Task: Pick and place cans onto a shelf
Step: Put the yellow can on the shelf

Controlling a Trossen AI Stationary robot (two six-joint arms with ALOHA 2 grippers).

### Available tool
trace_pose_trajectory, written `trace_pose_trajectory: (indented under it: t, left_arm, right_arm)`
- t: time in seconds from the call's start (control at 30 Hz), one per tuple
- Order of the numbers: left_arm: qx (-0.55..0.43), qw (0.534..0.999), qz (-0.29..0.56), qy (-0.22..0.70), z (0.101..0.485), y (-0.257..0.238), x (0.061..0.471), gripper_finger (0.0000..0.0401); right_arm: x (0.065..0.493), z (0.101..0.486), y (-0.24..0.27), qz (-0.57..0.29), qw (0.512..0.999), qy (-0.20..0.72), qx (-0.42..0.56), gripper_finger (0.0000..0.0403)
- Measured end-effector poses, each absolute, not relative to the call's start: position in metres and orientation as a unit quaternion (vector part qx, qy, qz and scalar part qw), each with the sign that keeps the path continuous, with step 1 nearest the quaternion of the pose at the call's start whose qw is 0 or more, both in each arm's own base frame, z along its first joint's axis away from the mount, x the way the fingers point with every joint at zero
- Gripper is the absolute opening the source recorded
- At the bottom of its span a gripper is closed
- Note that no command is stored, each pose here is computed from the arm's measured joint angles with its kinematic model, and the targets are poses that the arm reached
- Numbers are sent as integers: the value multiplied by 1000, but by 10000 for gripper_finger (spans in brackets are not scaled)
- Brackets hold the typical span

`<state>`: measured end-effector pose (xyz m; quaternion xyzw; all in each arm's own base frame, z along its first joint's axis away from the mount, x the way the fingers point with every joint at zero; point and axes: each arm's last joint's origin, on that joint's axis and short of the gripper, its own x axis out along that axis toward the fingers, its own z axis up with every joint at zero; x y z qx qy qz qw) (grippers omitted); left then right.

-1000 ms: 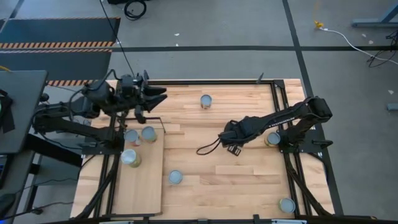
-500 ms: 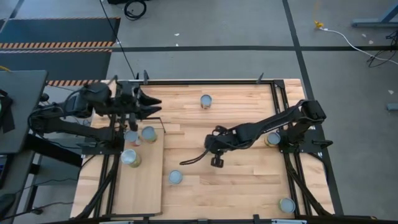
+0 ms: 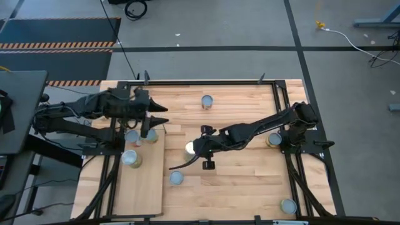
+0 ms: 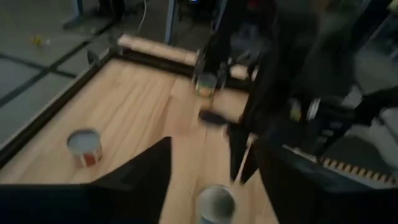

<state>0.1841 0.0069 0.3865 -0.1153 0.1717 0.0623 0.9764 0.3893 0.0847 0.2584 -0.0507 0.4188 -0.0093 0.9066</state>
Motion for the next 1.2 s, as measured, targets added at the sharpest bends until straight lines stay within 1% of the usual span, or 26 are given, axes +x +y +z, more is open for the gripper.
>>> trace_pose_trajectory:
  t: [0.07, 0.13, 0.23, 0.37, 0.5, 0.6, 0.8, 0.97, 1.1, 1.2]
  left_arm:
    - [-113, 973, 64, 193, 381, 7, 191, 275]
    - [-113, 970, 65, 207, 376, 7, 199, 302]
    - [-117, 962, 44, 244, 366, 3, 208, 326]
    - [-106, 939, 10, 327, 345, -15, 220, 331]
    - [-86, 921, -20, 379, 326, -36, 235, 330]
    - [-71, 906, -22, 416, 308, -46, 250, 330]
    - [-32, 871, -33, 489, 265, -63, 280, 330]
    - [-10, 845, -36, 534, 232, -75, 296, 330]
    - [-3, 831, -4, 557, 213, -75, 304, 330]
    - [-18, 826, 27, 563, 205, -70, 308, 330]
  right_arm:
    - [387, 267, 84, -9, 912, 407, -56, 108]
    - [385, 267, 83, -13, 909, 413, -62, 138]
    - [380, 266, 80, -18, 898, 434, -67, 179]
    - [361, 285, 77, -39, 893, 444, -64, 226]
    - [340, 303, 73, -87, 886, 452, -60, 269]
    - [326, 316, 68, -109, 885, 449, -54, 301]
    - [308, 328, 57, -137, 876, 461, -40, 364]
    - [301, 331, 56, -123, 870, 473, -65, 396]
    - [300, 331, 57, -109, 869, 479, -61, 398]
    - [299, 330, 60, -98, 867, 485, -59, 398]
